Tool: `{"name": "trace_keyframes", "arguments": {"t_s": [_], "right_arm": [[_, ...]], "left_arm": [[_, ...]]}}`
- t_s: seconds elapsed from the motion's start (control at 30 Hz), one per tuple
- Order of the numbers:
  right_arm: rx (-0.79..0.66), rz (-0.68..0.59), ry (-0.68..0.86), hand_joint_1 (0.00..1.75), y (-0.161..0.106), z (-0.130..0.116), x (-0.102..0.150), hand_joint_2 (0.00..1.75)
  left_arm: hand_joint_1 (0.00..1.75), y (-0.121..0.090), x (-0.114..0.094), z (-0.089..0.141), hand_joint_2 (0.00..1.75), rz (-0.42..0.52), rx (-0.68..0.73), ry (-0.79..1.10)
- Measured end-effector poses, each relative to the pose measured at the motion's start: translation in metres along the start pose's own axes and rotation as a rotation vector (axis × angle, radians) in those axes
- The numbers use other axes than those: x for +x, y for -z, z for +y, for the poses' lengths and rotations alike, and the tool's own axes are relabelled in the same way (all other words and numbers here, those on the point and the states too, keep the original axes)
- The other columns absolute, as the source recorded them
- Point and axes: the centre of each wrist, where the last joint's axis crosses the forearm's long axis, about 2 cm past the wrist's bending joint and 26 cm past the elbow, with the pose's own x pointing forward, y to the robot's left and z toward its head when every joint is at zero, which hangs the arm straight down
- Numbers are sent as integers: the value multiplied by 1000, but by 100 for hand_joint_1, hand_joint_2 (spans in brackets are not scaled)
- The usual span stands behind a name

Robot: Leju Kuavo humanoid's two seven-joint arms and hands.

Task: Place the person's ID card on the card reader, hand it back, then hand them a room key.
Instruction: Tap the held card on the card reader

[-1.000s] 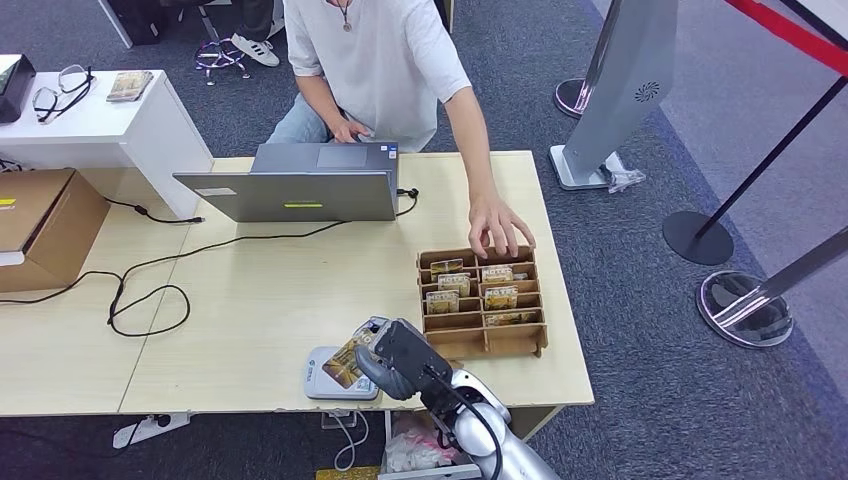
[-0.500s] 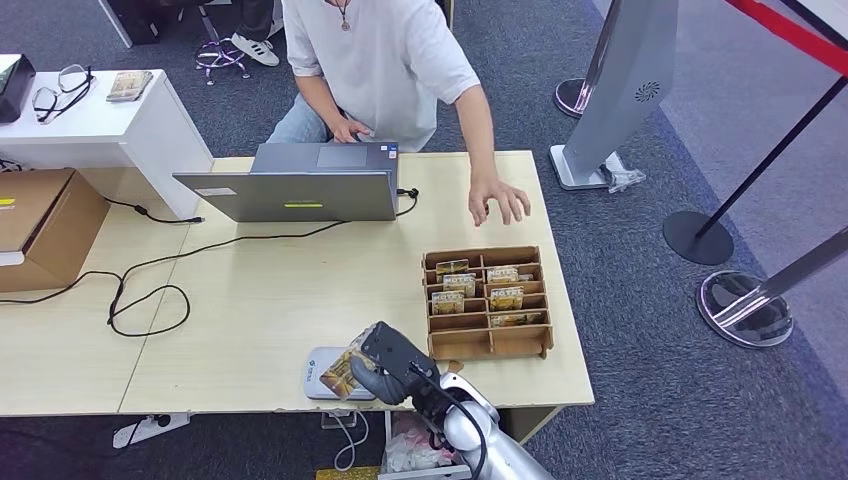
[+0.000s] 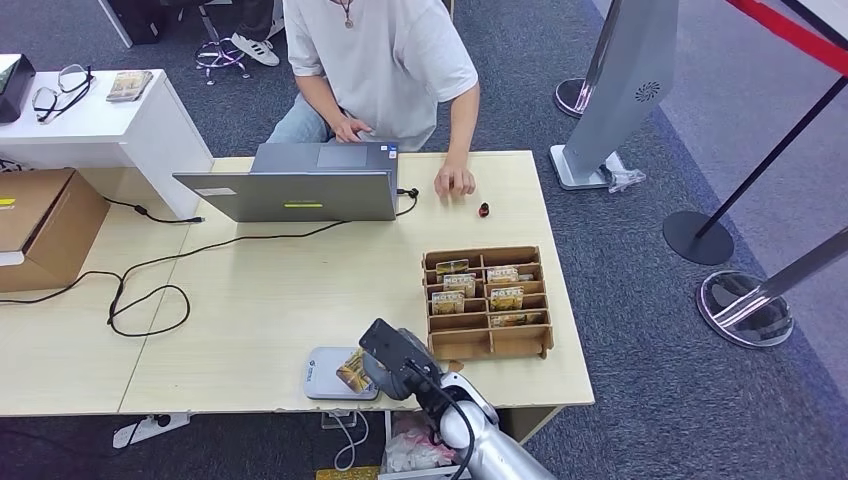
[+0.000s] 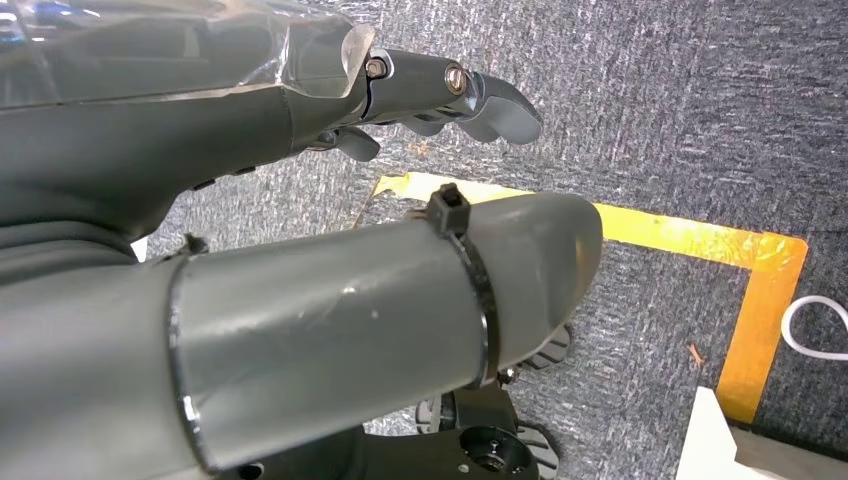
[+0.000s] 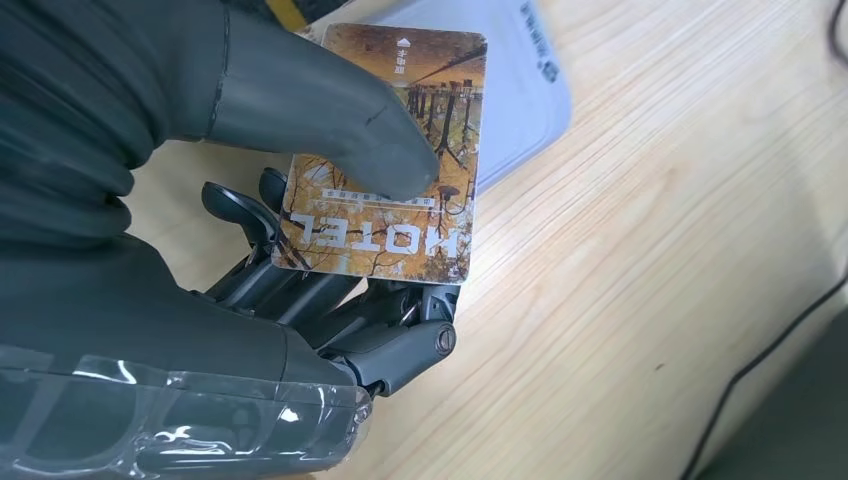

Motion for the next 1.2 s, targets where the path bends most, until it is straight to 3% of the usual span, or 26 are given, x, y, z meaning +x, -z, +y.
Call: {"name": "trace_keyframes", "arguments": {"t_s": [0.33,1.2], "right_arm": [[0,38,-37,175,6,0,5,175],[149,-17,-55,175,33,12,38,175]], "left_arm": [[0,0,0,0,0,3,-4,8],[0,0,3,0,0,22,-2,5]]}}
